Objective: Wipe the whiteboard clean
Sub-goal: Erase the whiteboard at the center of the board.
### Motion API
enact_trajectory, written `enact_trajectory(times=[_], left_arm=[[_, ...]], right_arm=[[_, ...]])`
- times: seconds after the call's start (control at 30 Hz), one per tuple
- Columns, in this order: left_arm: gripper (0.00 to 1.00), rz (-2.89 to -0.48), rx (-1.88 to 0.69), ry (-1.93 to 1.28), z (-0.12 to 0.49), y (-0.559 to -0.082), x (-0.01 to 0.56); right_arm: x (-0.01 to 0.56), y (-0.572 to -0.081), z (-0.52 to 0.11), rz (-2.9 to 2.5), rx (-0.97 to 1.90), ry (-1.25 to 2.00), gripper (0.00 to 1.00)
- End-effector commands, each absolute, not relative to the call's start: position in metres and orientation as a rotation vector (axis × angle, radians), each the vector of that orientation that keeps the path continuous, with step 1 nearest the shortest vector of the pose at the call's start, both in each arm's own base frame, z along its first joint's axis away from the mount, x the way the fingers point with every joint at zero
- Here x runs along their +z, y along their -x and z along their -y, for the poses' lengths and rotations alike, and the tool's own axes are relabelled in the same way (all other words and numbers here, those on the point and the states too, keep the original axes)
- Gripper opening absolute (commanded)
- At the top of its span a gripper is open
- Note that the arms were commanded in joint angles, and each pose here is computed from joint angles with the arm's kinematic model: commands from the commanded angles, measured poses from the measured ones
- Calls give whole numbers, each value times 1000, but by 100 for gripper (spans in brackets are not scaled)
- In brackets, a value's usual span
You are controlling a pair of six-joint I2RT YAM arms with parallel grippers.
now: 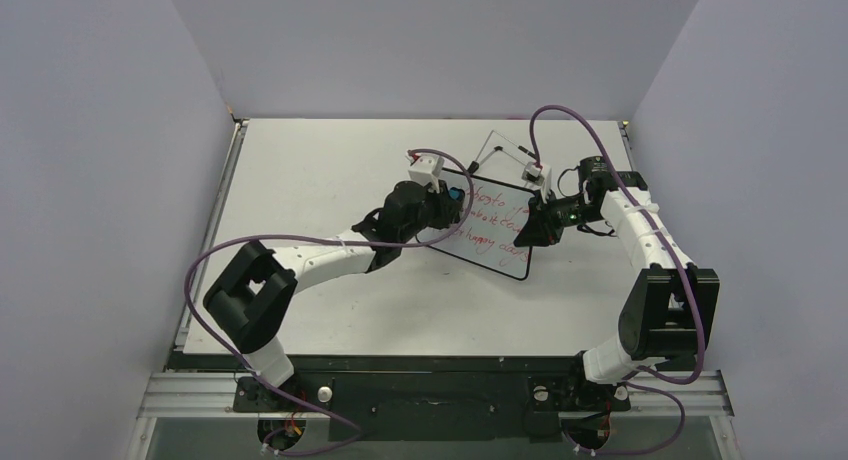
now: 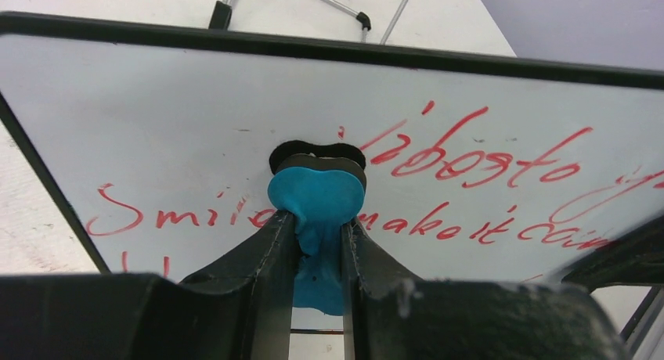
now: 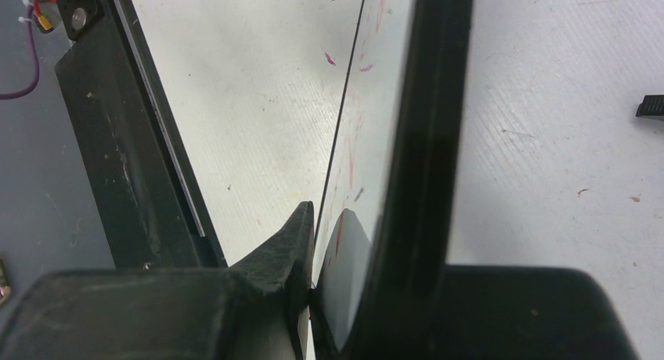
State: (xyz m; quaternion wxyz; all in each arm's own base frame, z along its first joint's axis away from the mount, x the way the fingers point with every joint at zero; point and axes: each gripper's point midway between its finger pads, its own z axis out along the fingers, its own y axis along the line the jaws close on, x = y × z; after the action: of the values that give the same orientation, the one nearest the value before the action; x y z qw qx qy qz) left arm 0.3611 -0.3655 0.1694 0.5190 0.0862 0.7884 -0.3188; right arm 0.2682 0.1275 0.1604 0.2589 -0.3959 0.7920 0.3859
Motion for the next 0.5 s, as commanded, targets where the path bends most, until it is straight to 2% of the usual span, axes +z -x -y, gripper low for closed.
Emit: enact_trajectory(times=[0.0, 0.23, 0.47], left_arm=[[0, -1833, -696, -128, 348, -399, 209], [0, -1761, -791, -255, 378, -388, 236], [0, -1872, -805, -275, 381, -360, 174]], right_arm=[[159, -244, -137, -2156, 1111, 1175, 0], [158, -244, -137, -2160, 1112, 1175, 0], [157, -244, -137, -2161, 1114, 1175, 0]])
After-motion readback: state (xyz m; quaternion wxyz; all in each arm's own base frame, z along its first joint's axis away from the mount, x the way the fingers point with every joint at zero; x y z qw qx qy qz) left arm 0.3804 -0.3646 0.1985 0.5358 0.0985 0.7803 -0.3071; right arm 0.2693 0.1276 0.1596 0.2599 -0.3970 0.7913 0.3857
